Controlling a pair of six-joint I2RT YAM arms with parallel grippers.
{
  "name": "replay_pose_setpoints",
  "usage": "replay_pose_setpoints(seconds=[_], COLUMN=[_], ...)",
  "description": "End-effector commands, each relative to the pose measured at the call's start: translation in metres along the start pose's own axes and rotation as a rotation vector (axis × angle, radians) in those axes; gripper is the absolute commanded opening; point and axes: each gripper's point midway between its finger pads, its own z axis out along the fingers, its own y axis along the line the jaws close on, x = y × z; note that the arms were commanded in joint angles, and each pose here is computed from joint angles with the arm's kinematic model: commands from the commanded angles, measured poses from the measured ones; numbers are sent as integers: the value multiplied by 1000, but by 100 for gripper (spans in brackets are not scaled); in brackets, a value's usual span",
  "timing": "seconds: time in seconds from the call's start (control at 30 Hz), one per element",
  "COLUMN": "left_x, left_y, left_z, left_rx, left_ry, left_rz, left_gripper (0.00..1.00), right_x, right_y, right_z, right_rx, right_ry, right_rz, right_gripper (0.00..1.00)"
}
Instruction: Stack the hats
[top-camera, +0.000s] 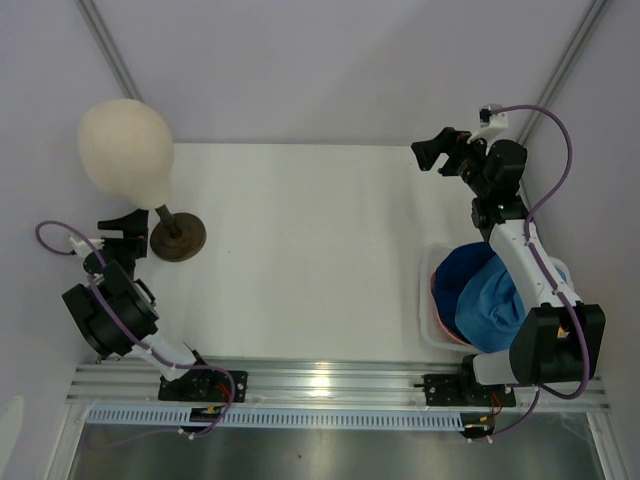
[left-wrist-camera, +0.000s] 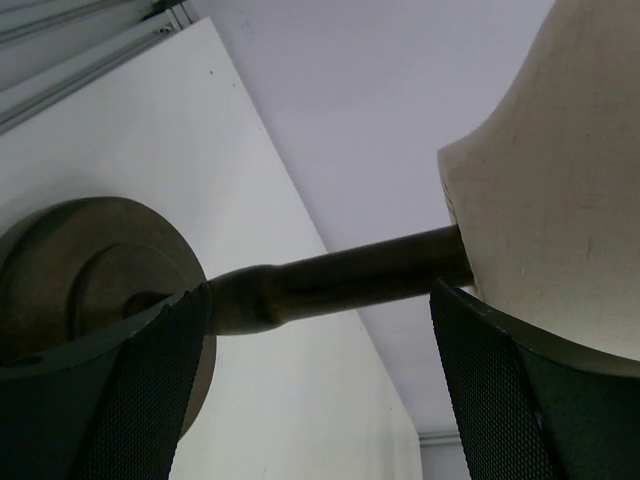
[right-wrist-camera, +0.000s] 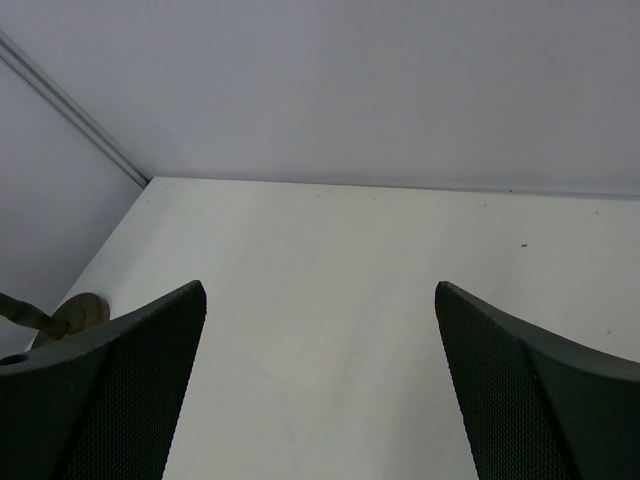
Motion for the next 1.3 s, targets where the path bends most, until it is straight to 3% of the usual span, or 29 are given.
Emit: replay_pose_setpoints(seconds=[0.0,0.17,0.3,0.73,1.0,1.2,1.27], left_x=[-17,-10,5,46,89,137,145], left_y=[-24,-32,-23,-48,-57,-65,-72], left_z=[16,41,64,125,157,167,175], left_rx=[39,47,92,191,228,236,237], left_ry=[-75,-46,44,188,355,576,596], left_rz=[109,130,87,204,234,238,255], left_gripper=[93,93,93,94,96,97,97], right_x=[-15,-16,-16,-12,-8,0,-1], right_y=[6,4,3,-3,-9,-10,-7], right_z=[4,5,5,12,19,29,30], right_rx=[-35,-30,-24,-14,1,-22,-39], right_ry=[-55,-55,-50,-24,-15,12,15], right_rz=[-9,-10,-25,-39,-45,-20,-12], right_gripper=[100,99,99,99,99,99,99])
